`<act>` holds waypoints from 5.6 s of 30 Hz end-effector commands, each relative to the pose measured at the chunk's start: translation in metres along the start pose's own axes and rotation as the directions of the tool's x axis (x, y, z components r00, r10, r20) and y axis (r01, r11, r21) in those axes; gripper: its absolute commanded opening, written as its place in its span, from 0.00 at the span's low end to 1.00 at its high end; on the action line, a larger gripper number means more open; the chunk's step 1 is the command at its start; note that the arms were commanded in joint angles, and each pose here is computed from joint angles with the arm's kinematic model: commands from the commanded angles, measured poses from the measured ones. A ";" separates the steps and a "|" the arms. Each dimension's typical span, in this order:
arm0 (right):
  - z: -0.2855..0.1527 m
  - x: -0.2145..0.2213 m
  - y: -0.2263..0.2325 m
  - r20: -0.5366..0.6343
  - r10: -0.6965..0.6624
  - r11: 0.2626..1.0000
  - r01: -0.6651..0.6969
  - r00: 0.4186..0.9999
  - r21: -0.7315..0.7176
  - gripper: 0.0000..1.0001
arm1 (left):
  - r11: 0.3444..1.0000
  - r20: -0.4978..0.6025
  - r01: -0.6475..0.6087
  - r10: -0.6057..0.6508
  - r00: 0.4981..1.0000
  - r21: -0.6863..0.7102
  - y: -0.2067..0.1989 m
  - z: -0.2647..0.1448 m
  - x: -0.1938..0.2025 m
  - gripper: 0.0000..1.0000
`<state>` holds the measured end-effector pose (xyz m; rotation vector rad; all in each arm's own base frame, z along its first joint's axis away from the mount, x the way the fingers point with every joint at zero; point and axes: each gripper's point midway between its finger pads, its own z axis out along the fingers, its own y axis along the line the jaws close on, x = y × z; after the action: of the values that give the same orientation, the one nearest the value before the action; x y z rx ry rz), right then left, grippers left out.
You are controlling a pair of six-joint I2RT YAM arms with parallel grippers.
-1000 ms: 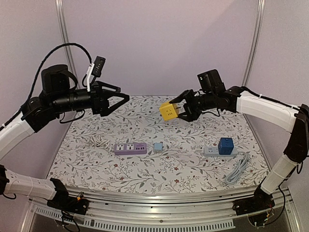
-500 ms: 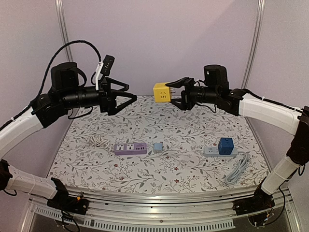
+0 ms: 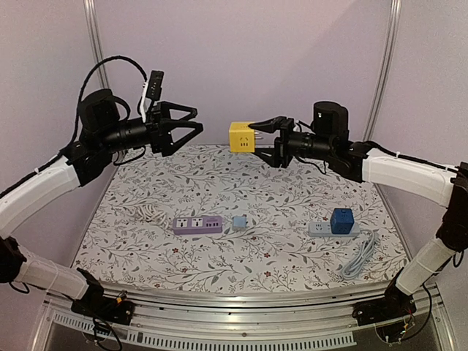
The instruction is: Insert the plug
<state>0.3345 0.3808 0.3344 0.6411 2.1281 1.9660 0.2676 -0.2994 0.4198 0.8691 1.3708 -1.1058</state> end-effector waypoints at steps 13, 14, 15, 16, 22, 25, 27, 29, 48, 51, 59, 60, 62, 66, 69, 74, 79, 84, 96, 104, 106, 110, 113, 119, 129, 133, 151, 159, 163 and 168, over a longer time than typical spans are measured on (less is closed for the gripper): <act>-0.020 0.070 0.067 -0.157 -0.125 0.980 0.097 0.980 -0.173 0.21 | 0.981 -0.038 -0.048 0.056 0.998 0.186 0.011 0.024 0.021 0.99; -0.020 0.072 0.069 -0.158 -0.127 0.979 0.098 0.979 -0.176 0.21 | 0.983 -0.041 -0.046 0.054 0.998 0.176 0.014 0.026 0.024 0.99; -0.019 0.075 0.070 -0.163 -0.130 0.979 0.100 0.978 -0.178 0.21 | 0.985 -0.041 -0.049 0.056 0.998 0.168 0.016 0.027 0.025 0.99; -0.018 0.076 0.071 -0.164 -0.129 0.979 0.099 0.978 -0.180 0.21 | 0.987 -0.044 -0.053 0.061 0.997 0.154 0.019 0.028 0.027 0.99; -0.014 0.088 0.074 -0.180 -0.133 0.977 0.098 0.975 -0.188 0.21 | 0.986 -0.054 -0.057 0.067 0.996 0.156 0.023 0.034 0.032 0.98; -0.013 0.091 0.076 -0.183 -0.138 0.976 0.102 0.973 -0.193 0.20 | 0.984 -0.055 -0.054 0.065 0.996 0.172 0.020 0.036 0.032 0.96; -0.012 0.094 0.078 -0.185 -0.141 0.975 0.104 0.973 -0.196 0.20 | 0.982 -0.057 -0.051 0.062 0.996 0.183 0.018 0.037 0.033 0.94; -0.011 0.095 0.078 -0.186 -0.144 0.974 0.106 0.972 -0.198 0.20 | 0.980 -0.059 -0.044 0.056 0.997 0.192 0.016 0.038 0.034 0.92; -0.007 0.101 0.069 -0.207 -0.118 0.981 0.082 0.971 -0.178 0.17 | 0.967 -0.035 -0.065 0.076 0.997 0.248 -0.010 0.045 0.028 0.77; -0.007 0.101 0.068 -0.208 -0.115 0.981 0.078 0.971 -0.179 0.17 | 0.963 -0.043 -0.063 0.076 0.996 0.261 -0.013 0.047 0.029 0.66; -0.010 0.100 0.056 -0.207 -0.084 0.988 0.054 0.975 -0.147 0.22 | 0.969 -0.075 -0.032 0.052 0.996 0.245 -0.019 0.048 0.031 0.06; -0.011 0.099 0.053 -0.206 -0.079 0.990 0.052 0.975 -0.133 0.25 | 0.971 -0.078 -0.030 0.050 0.996 0.238 -0.019 0.046 0.033 0.00; -0.013 0.099 0.047 -0.202 -0.082 0.993 0.061 0.976 -0.105 0.33 | 0.975 -0.079 -0.031 0.049 0.996 0.221 -0.020 0.042 0.033 0.00; -0.017 0.098 0.038 -0.192 -0.109 0.993 0.098 0.975 -0.067 0.57 | 0.981 -0.083 -0.038 0.054 0.995 0.189 -0.026 0.029 0.032 0.00; -0.020 0.096 0.033 -0.188 -0.126 0.992 0.123 0.974 -0.029 0.79 | 0.985 -0.100 -0.030 0.048 0.994 0.170 -0.029 0.020 0.035 0.00; -0.030 0.086 0.020 -0.167 -0.174 0.982 0.184 0.970 0.044 0.99 | 0.995 -0.128 0.001 0.013 0.992 0.105 -0.027 0.009 0.042 0.00; -0.048 0.069 0.011 -0.133 -0.230 0.958 0.248 0.964 0.140 0.99 | 0.994 -0.143 0.110 -0.113 0.983 -0.027 -0.013 0.002 0.044 0.00; -0.078 0.052 0.008 -0.104 -0.480 0.824 0.488 0.871 0.286 0.99 | 0.906 -0.101 0.347 -0.380 0.920 -0.243 0.015 -0.002 0.045 0.00; -0.048 0.089 0.069 -0.191 -0.717 0.694 0.713 0.671 -0.099 0.99 | 0.584 -0.049 0.783 -0.807 0.588 -0.216 0.005 0.012 0.043 0.00; -0.009 0.091 0.055 -0.257 -0.587 0.806 0.582 0.767 -0.105 0.99 | 0.575 -0.102 0.817 -0.815 0.570 -0.029 -0.014 0.029 0.016 0.00; -0.004 0.092 0.052 -0.263 -0.569 0.820 0.564 0.779 -0.102 0.99 | 0.571 -0.136 0.821 -0.814 0.565 -0.004 -0.020 0.033 0.016 0.00; 0.005 0.092 0.050 -0.272 -0.520 0.854 0.506 0.810 -0.125 0.99 | 0.568 -0.190 0.823 -0.806 0.560 0.015 -0.025 0.036 0.023 0.00; 0.009 0.094 0.055 -0.280 -0.478 0.878 0.450 0.832 -0.163 0.99 | 0.564 -0.209 0.825 -0.805 0.555 0.015 -0.024 0.039 0.027 0.00; 0.010 0.099 0.060 -0.301 -0.448 0.893 0.409 0.842 -0.186 0.92 | 0.552 -0.224 0.833 -0.807 0.546 0.042 -0.024 0.045 0.027 0.00; 0.010 0.110 0.055 -0.342 -0.445 0.895 0.401 0.828 -0.194 0.92 | 0.534 -0.245 0.842 -0.809 0.535 0.076 -0.026 0.050 0.023 0.00; 0.011 0.109 0.049 -0.346 -0.438 0.899 0.398 0.830 -0.182 0.81 | 0.518 -0.243 0.850 -0.816 0.525 0.097 -0.026 0.052 0.019 0.00; 0.000 0.112 0.055 -0.325 -0.447 0.894 0.404 0.833 -0.192 0.20 | 0.552 -0.241 0.832 -0.801 0.548 0.058 -0.025 0.048 0.030 0.68; -0.011 0.112 0.055 -0.316 -0.436 0.900 0.407 0.843 -0.156 0.03 | 0.660 -0.243 0.751 -0.726 0.643 0.014 -0.023 0.027 0.041 1.00; -0.017 0.108 0.050 -0.303 -0.411 0.912 0.392 0.860 -0.124 0.00 | 0.713 -0.264 0.692 -0.693 0.670 -0.116 -0.014 0.009 0.067 0.99; -0.022 0.094 0.031 -0.284 -0.286 0.957 0.290 0.915 -0.030 0.00 | 0.828 -0.164 0.445 -0.519 0.839 -0.341 0.017 -0.026 0.081 1.00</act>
<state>0.2454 0.4163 0.3866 -0.1112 2.1978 1.9743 0.2490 -0.3148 0.3695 0.4871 1.9772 -1.5563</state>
